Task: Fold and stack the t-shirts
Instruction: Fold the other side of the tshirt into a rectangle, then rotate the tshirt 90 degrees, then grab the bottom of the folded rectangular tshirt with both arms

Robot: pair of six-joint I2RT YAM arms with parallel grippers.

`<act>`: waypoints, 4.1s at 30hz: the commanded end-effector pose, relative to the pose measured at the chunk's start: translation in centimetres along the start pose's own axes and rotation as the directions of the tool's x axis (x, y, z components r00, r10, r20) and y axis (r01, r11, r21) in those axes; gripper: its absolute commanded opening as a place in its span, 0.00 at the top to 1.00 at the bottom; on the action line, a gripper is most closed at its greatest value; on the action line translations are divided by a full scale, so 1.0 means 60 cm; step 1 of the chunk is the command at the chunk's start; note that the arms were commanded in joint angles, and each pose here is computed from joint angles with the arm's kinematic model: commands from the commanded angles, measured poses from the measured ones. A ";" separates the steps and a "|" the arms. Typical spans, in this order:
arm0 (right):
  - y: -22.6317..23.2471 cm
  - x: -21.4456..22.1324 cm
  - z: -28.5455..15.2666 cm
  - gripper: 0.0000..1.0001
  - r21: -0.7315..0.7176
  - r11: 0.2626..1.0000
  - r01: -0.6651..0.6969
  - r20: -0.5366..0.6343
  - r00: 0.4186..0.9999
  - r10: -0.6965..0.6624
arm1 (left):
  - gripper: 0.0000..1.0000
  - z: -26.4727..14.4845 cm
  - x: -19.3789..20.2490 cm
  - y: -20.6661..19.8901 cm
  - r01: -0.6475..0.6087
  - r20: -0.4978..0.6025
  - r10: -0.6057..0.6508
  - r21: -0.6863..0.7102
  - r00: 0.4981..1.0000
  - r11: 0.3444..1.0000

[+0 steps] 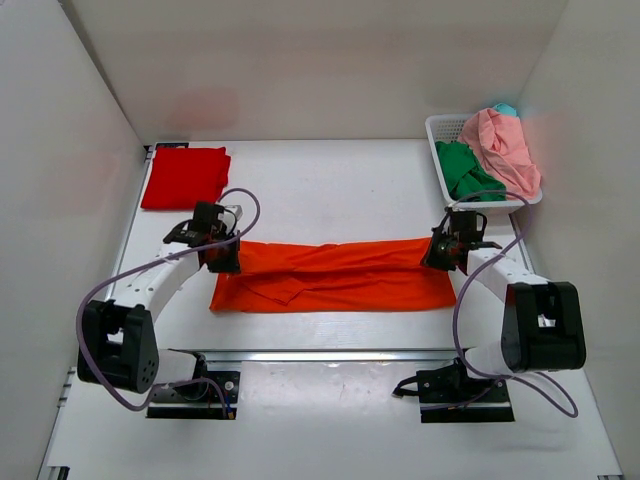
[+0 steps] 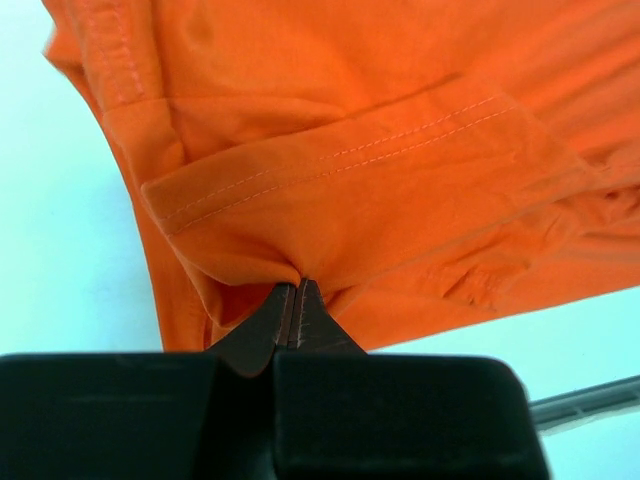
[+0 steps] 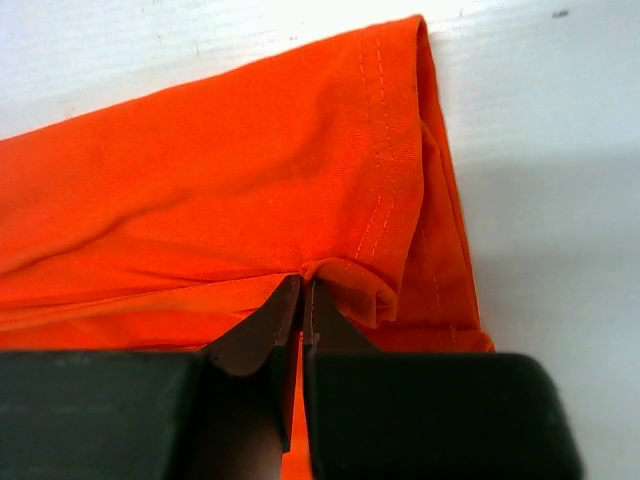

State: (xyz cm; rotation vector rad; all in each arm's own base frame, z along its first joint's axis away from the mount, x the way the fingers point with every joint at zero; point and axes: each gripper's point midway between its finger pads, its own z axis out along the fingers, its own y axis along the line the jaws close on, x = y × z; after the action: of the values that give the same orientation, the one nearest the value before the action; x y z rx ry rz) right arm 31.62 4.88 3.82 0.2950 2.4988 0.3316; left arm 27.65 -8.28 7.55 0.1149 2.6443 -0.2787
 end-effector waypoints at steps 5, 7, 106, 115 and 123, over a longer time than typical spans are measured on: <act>-0.008 -0.017 -0.017 0.99 0.012 1.000 -0.013 0.070 0.997 0.012 | 1.00 -0.007 0.031 -0.003 0.008 -0.007 -0.008 0.000 1.000 1.000; -0.004 -0.014 -0.021 1.00 0.005 1.000 -0.017 0.075 0.997 0.017 | 1.00 -0.002 0.041 -0.006 0.007 -0.025 -0.007 0.012 1.000 1.000; 0.306 0.267 -0.107 0.46 -0.313 0.933 0.178 0.061 0.984 -0.167 | 0.47 -0.004 -0.076 -0.140 0.077 0.168 -0.108 0.183 0.980 0.980; 0.351 0.299 -0.117 0.43 -0.404 0.910 0.094 -0.013 0.994 -0.109 | 0.45 -0.014 0.133 -0.096 0.171 0.117 -0.187 0.135 0.975 0.976; 0.400 0.363 -0.111 0.41 -0.414 0.901 0.132 -0.107 0.976 -0.192 | 0.46 -0.037 0.174 -0.110 0.213 0.044 -0.223 0.167 0.974 0.963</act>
State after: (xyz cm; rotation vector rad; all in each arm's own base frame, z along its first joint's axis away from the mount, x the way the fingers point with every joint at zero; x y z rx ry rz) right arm 13.73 30.29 3.55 -0.1311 2.5157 0.7325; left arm 17.29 -14.09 5.45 -0.0964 2.5540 -0.5616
